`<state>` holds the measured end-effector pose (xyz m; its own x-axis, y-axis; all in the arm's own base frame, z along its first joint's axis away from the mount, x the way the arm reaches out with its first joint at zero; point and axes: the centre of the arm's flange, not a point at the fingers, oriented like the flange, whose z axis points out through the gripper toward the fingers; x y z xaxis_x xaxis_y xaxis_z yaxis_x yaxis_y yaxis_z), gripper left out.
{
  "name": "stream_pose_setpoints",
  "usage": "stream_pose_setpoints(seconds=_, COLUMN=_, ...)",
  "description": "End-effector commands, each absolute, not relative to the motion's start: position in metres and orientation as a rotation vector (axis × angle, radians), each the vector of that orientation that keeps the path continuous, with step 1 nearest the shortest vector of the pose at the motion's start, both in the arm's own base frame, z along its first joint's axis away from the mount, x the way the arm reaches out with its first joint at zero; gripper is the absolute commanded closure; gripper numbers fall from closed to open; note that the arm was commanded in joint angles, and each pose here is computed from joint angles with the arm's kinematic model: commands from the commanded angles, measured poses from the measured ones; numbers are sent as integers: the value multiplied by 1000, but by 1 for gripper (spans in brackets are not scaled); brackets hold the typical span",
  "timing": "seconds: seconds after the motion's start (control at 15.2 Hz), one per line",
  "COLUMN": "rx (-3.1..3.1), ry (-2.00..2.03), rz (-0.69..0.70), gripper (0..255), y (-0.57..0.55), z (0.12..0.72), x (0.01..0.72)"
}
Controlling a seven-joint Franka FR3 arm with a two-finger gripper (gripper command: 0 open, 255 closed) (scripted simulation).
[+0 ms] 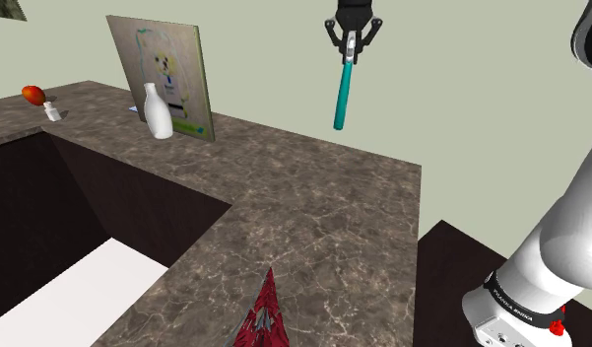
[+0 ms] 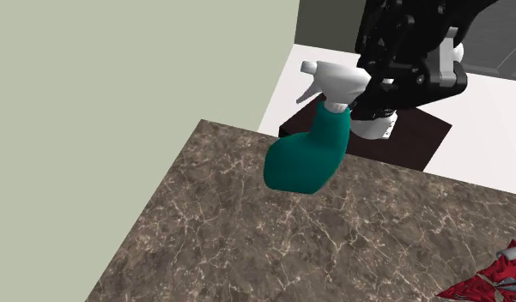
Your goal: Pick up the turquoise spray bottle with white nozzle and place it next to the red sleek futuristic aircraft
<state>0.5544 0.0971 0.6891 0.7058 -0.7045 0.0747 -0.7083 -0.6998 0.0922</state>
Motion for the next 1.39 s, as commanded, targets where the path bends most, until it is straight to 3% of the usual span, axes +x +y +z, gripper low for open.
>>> stream_pose_setpoints(seconds=0.0, rx=2794, ry=-1163, rz=52, gripper=255, y=124, z=683, x=549)
stream_pose_setpoints(seconds=1.32, rx=2794, ry=-1163, rz=52, gripper=255, y=371, z=608, x=494)
